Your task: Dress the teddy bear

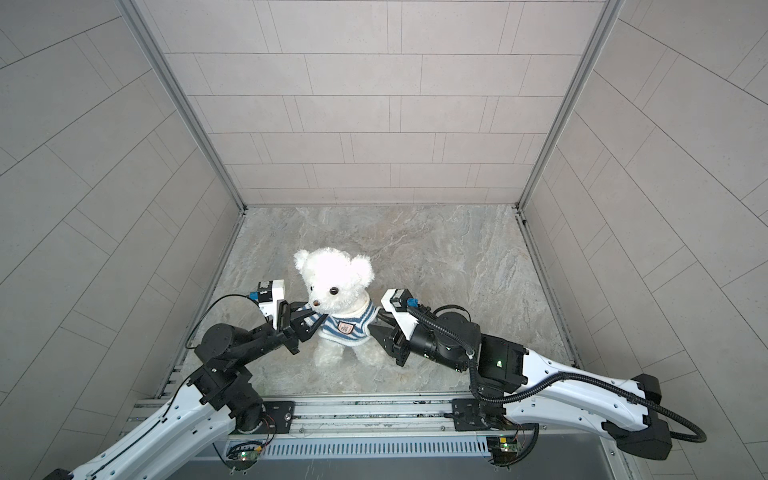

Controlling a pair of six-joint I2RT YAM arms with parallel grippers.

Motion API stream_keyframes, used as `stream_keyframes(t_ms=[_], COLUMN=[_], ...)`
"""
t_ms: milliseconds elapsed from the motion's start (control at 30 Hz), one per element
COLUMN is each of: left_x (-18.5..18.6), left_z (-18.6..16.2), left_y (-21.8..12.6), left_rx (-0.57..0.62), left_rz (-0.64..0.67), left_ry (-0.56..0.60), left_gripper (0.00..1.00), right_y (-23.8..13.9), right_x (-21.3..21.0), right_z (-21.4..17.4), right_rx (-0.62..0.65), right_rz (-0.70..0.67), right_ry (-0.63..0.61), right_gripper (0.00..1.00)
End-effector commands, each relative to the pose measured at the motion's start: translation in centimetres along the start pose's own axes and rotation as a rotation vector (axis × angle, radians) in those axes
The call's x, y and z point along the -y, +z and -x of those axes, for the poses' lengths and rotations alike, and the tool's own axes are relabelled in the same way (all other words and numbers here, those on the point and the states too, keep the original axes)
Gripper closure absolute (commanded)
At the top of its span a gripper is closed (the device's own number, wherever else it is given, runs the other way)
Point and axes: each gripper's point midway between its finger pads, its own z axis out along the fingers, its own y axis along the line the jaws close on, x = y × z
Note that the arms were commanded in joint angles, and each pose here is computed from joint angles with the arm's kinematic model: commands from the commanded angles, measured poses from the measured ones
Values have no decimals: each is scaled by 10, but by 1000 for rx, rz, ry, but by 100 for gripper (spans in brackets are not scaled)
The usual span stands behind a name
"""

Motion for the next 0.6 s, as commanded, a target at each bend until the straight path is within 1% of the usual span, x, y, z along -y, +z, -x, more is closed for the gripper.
stream_keyframes(t_ms=[0, 167, 367, 567], left_x=[18, 21, 25, 32], left_z=[18, 20, 24, 27], left_y=[-3, -4, -6, -7], left_rx=[71, 80, 94, 100], left_rz=[-73, -89, -101, -134], left_ry=[30, 26, 24, 18], left_gripper=[100, 100, 100, 100], right_y=[2, 2, -11, -10], right_x=[-15, -28, -41, -40], right_z=[8, 9, 22, 26], right_rx=[19, 22, 93, 96], right_rz=[76, 148, 234, 220], right_ry=[13, 12, 2, -3], right_gripper=[67, 75, 80, 82])
